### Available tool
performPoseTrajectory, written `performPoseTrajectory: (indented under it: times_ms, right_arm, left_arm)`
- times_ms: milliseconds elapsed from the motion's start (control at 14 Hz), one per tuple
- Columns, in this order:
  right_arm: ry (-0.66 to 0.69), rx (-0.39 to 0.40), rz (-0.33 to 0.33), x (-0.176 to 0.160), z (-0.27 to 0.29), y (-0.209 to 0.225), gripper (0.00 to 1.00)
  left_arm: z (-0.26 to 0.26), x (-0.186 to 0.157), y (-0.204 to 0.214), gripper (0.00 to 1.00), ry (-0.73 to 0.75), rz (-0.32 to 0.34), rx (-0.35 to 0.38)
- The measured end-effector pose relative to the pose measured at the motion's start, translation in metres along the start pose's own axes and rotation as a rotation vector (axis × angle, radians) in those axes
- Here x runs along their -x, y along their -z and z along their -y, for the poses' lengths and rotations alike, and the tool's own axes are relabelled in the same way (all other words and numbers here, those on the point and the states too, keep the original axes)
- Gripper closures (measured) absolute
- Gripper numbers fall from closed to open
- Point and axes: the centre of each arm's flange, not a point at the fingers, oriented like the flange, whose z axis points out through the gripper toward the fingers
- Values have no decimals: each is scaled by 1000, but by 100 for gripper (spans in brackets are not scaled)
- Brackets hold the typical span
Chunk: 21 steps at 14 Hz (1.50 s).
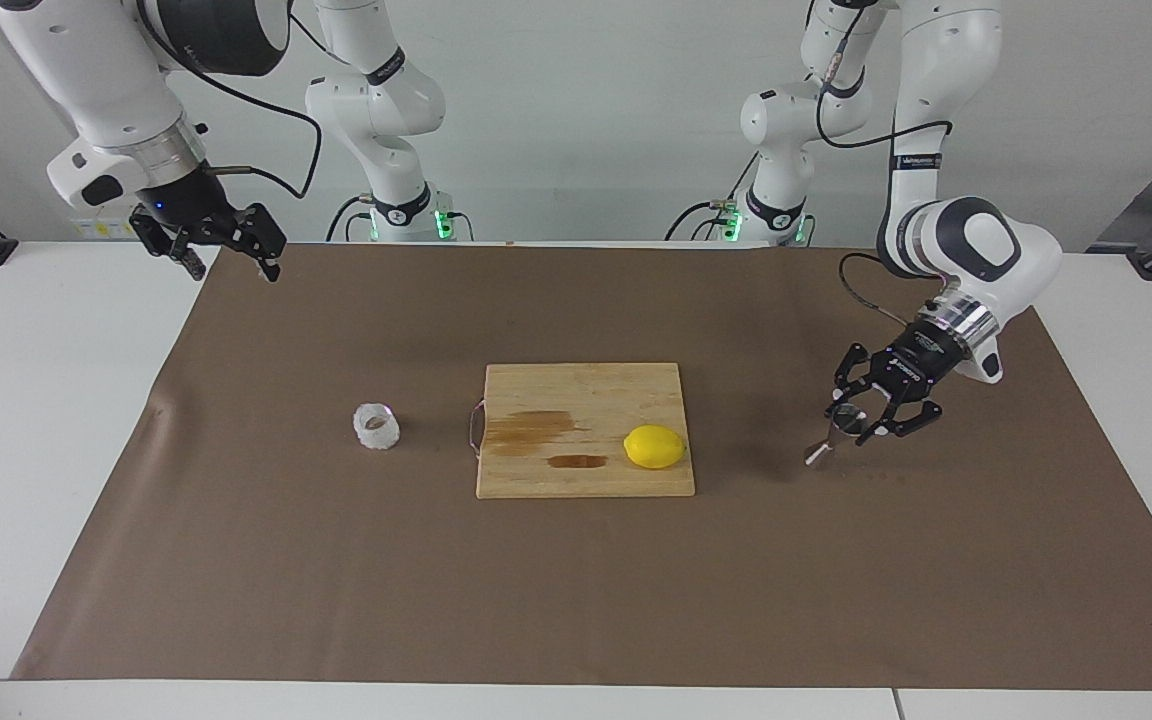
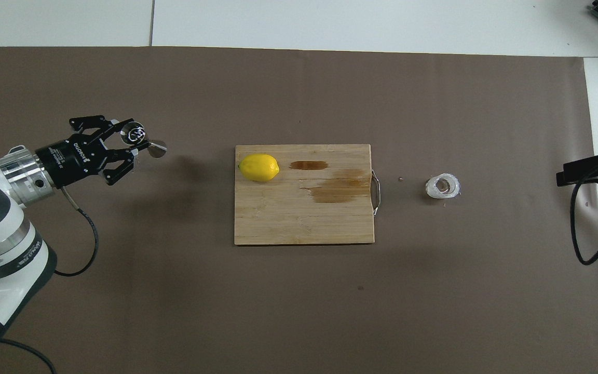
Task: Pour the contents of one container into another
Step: 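Lift the dark cup with the left gripper and carry it over the board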
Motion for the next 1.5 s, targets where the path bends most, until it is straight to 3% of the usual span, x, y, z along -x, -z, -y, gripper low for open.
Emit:
performPoseTrajectory:
  times_ms: [286, 859, 1504]
  right_arm:
    - [0, 0, 0, 0, 0, 0, 0]
    - [0, 0, 0, 0, 0, 0, 0]
    - [0, 0, 0, 0, 0, 0, 0]
  left_arm:
    - [50, 45, -51, 49, 38, -53, 22]
    - [161, 84, -122, 49, 184, -22, 94]
    - [223, 116, -163, 49, 142, -30, 44]
